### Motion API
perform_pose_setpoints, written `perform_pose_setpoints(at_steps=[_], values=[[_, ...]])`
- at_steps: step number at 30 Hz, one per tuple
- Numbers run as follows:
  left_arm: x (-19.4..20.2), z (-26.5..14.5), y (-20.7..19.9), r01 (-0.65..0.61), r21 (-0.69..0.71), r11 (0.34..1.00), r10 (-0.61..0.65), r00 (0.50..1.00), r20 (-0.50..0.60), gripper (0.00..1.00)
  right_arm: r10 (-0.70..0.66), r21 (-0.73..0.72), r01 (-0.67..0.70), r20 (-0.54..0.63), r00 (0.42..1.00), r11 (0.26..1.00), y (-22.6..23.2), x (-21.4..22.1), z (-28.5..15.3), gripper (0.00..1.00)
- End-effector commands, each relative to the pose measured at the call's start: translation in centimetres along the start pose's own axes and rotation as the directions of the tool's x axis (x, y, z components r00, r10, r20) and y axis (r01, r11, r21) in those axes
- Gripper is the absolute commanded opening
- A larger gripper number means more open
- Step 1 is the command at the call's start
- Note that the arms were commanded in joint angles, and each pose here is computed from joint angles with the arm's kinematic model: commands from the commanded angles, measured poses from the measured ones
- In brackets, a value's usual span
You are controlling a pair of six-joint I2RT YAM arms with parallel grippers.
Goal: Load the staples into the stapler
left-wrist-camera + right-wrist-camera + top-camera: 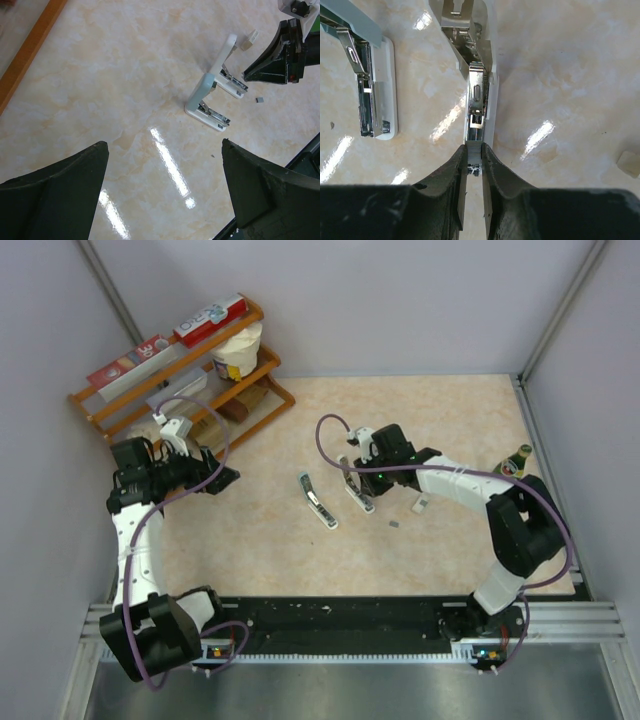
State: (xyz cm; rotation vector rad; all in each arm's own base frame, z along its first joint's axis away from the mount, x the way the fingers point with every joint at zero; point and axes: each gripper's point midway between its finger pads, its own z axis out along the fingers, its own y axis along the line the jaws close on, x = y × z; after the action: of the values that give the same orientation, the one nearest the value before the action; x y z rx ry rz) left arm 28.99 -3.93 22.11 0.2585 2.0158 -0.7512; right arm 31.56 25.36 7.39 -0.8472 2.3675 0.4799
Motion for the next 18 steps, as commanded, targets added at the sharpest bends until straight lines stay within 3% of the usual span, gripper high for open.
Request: perform_pose_setpoints(at_steps=[1, 18], values=[[-0.39, -0.12, 0.22, -0.031, -0.003, 1.000, 0.031, 0.999, 0.020, 0.98, -0.006, 0.001, 0.006, 0.016, 1.000, 1.000, 0.36, -0.27, 0.56, 0.17], [-0.37, -0.05, 0.30, -0.029, -0.003, 1.000, 0.029, 0.999, 0.020, 0.98, 0.002, -0.013, -0.002, -0.003, 1.000, 1.000, 0.54, 0.37, 1.07, 0.15]])
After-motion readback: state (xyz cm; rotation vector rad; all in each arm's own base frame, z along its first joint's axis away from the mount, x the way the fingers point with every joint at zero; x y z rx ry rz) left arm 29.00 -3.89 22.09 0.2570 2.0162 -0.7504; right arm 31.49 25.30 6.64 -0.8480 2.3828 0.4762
